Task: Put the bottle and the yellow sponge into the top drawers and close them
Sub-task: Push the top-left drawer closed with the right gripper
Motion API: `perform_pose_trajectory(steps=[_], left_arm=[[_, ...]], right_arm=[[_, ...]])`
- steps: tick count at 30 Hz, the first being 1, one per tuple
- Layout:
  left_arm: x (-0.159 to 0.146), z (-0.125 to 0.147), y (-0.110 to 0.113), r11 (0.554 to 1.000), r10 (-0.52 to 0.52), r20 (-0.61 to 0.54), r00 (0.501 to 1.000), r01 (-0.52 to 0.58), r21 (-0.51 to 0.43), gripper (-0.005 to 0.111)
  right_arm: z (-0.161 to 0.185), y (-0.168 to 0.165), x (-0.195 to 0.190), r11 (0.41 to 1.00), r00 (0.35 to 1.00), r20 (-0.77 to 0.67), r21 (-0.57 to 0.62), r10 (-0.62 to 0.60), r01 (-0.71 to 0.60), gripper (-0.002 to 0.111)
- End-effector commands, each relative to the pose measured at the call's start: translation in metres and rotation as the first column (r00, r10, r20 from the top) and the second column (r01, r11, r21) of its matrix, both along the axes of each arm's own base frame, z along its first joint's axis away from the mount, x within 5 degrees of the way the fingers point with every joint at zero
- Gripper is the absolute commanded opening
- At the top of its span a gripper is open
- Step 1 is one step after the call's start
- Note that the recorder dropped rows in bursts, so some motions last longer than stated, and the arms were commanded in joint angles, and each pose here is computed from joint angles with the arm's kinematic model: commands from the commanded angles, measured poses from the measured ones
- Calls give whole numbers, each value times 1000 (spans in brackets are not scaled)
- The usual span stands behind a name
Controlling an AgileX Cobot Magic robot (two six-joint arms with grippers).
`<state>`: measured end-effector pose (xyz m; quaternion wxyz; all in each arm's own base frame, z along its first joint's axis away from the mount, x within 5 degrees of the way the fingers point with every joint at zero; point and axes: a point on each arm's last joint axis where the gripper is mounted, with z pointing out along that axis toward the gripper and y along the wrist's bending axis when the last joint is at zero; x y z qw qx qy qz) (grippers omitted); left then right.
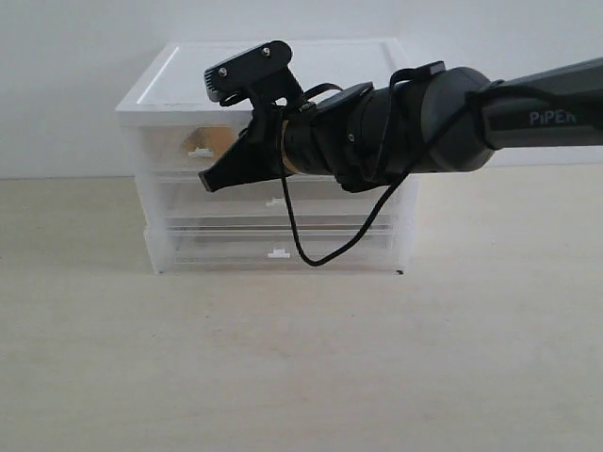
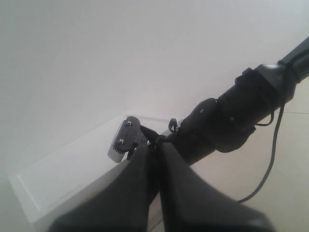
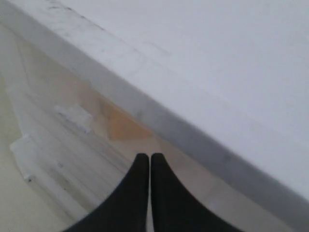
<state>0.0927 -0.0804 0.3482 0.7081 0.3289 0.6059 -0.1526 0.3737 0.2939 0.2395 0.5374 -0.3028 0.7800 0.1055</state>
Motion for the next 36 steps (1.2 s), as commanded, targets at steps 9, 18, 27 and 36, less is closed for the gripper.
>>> perform_pose_trajectory(steps=[9, 18, 27, 36], left_arm=[[2, -2, 3, 999, 34, -15, 999, -34, 6, 4], [1, -1, 2, 1000, 27, -12, 1000, -27, 4, 4], [2, -3, 3, 999, 42, -19, 999, -42, 9, 4], [2, -3, 3, 999, 45, -23, 999, -45, 6, 4]], right_arm=[[3, 13, -14, 976, 973, -122, 128, 194, -178, 0], [-9, -5, 0, 996, 996, -57, 48, -68, 70, 0], [-8, 7, -25, 973, 958, -211, 165, 195, -162, 0], [-69, -35, -49, 999, 953, -303, -41, -21, 9, 0]])
